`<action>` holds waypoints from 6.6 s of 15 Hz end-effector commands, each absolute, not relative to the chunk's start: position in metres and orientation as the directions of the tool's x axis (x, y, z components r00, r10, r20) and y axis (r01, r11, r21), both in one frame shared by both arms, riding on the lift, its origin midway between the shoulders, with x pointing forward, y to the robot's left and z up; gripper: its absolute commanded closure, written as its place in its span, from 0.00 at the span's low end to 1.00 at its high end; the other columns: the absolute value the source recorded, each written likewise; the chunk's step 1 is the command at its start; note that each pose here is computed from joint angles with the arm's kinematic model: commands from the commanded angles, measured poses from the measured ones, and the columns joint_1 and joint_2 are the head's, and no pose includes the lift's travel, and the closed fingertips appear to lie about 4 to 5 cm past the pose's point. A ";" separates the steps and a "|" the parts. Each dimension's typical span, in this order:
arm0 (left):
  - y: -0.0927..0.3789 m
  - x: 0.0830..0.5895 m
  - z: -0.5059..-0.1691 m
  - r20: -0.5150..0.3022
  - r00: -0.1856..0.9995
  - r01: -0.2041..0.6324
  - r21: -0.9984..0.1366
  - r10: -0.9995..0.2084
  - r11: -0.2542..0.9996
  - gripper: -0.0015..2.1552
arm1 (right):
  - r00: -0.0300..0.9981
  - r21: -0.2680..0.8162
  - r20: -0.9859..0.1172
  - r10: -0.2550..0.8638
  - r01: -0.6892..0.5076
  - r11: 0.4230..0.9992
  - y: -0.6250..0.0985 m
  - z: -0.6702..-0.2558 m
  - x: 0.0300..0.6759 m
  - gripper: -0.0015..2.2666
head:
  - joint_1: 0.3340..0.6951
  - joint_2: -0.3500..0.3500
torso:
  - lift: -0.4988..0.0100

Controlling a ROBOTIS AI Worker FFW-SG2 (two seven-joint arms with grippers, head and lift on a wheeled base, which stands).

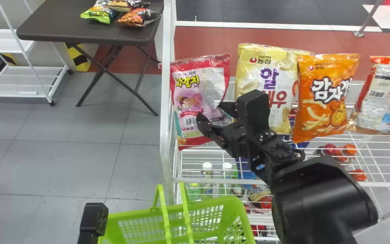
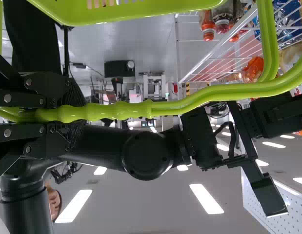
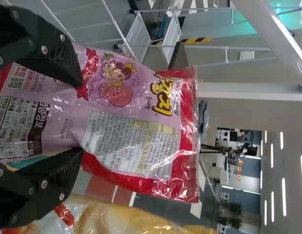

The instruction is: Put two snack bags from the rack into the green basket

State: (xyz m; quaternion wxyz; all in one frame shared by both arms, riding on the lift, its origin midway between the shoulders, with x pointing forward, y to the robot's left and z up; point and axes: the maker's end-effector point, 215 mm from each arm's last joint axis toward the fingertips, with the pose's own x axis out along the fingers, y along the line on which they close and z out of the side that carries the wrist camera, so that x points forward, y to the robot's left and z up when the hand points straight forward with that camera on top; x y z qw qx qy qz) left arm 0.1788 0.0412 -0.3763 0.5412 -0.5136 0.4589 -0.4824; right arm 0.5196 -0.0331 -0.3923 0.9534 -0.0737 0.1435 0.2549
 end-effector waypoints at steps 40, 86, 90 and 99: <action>0.041 0.170 -0.376 0.012 0.115 0.033 -0.999 -0.993 -0.008 0.64 | 0.378 0.459 -0.713 0.590 -0.385 0.801 -0.083 -0.427 0.172 0.89 | 1.00 0.12 | 0.97; 0.042 0.177 -0.372 0.029 0.112 0.042 -0.999 -0.993 -0.024 0.64 | 0.980 0.016 -0.142 -0.141 0.144 0.989 -0.452 -0.351 0.537 0.03 | 1.00 0.00 | 0.97; 0.041 0.179 -0.375 0.032 0.111 0.033 -0.999 -0.993 -0.028 0.64 | 0.973 -0.035 -0.144 -0.178 0.174 0.984 -0.473 -0.358 0.558 0.03 | 1.00 0.00 | 0.97; 0.040 0.180 -0.376 0.033 0.108 0.031 -0.999 -0.994 -0.030 0.64 | 0.950 -0.055 -0.223 -0.219 0.212 0.976 -0.513 -0.374 0.563 0.41 | 1.00 0.00 | 0.97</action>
